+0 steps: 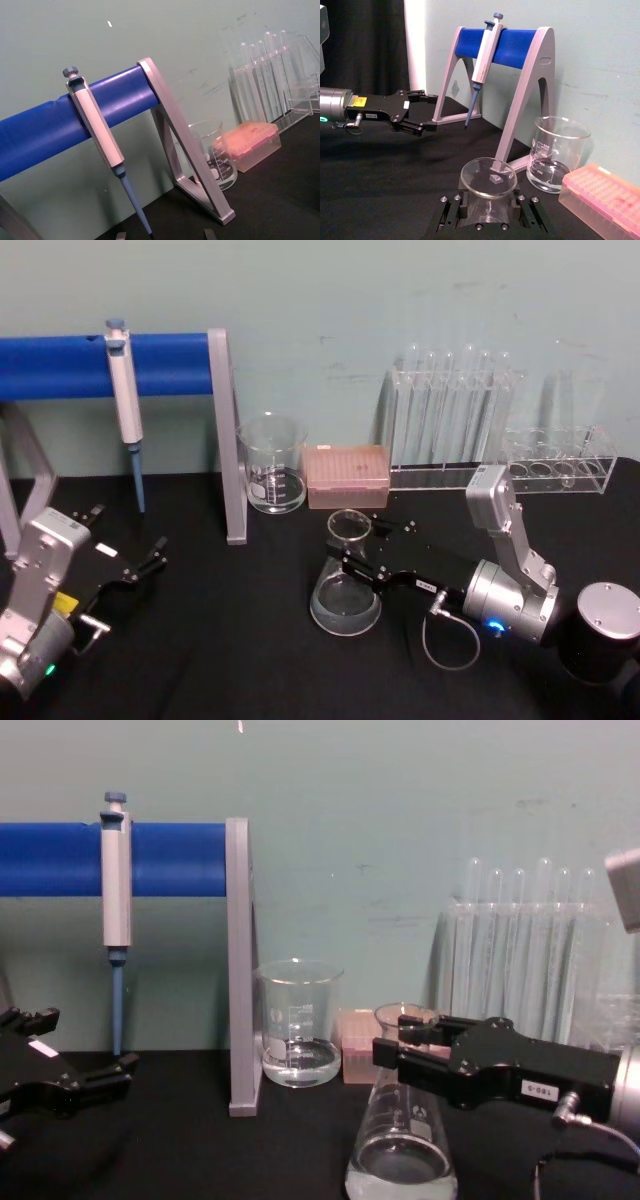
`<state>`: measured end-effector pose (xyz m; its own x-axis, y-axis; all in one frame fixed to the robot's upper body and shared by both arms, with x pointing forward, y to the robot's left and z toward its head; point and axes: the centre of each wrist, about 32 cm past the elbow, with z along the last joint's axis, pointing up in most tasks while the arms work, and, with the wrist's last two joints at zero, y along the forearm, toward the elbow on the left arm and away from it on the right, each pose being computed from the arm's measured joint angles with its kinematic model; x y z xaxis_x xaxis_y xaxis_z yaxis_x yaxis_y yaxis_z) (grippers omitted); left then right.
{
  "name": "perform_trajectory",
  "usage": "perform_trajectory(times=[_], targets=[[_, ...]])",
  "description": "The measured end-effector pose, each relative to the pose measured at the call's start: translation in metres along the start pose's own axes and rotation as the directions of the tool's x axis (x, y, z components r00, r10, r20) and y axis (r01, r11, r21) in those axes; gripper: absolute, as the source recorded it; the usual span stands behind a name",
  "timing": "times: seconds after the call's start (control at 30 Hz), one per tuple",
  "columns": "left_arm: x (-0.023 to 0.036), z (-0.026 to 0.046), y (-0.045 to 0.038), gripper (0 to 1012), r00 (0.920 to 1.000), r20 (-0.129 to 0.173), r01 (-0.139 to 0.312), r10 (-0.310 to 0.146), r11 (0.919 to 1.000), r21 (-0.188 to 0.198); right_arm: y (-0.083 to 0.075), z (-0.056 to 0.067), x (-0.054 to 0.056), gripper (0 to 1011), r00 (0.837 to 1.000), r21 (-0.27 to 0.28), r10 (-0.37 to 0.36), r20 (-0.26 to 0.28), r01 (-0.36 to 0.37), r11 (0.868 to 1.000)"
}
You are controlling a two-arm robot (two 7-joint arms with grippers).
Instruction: Grasp the erlenmeyer flask with one hand, shake it three times, then place it back.
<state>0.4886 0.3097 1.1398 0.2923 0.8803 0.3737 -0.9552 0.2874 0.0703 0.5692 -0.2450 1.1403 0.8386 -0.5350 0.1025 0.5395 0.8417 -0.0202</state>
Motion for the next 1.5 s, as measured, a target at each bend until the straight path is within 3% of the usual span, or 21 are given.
perform_trajectory(times=[0.23,0.6,0.87,1.5], targets=[[0.0,0.0,0.0,1001,1.0,0.0,0.0,0.0,1.0,0.0,-0.0004,-0.0004,0.0,465,1.0,-0.002,0.0,-0.001,0.0,1.0],[0.0,0.0,0.0,1001,1.0,0.0,0.0,0.0,1.0,0.0,-0.0003,-0.0009,-0.0004,823,1.0,-0.005,0.002,-0.001,-0.002,1.0],[0.0,0.0,0.0,1001,1.0,0.0,0.0,0.0,1.0,0.0,-0.0003,-0.0007,-0.0003,1002,1.0,-0.003,0.001,-0.001,-0.001,1.0],[0.0,0.0,0.0,1001,1.0,0.0,0.0,0.0,1.0,0.0,-0.0002,-0.0004,-0.0003,1000,1.0,0.0,0.001,-0.001,-0.001,1.0]])
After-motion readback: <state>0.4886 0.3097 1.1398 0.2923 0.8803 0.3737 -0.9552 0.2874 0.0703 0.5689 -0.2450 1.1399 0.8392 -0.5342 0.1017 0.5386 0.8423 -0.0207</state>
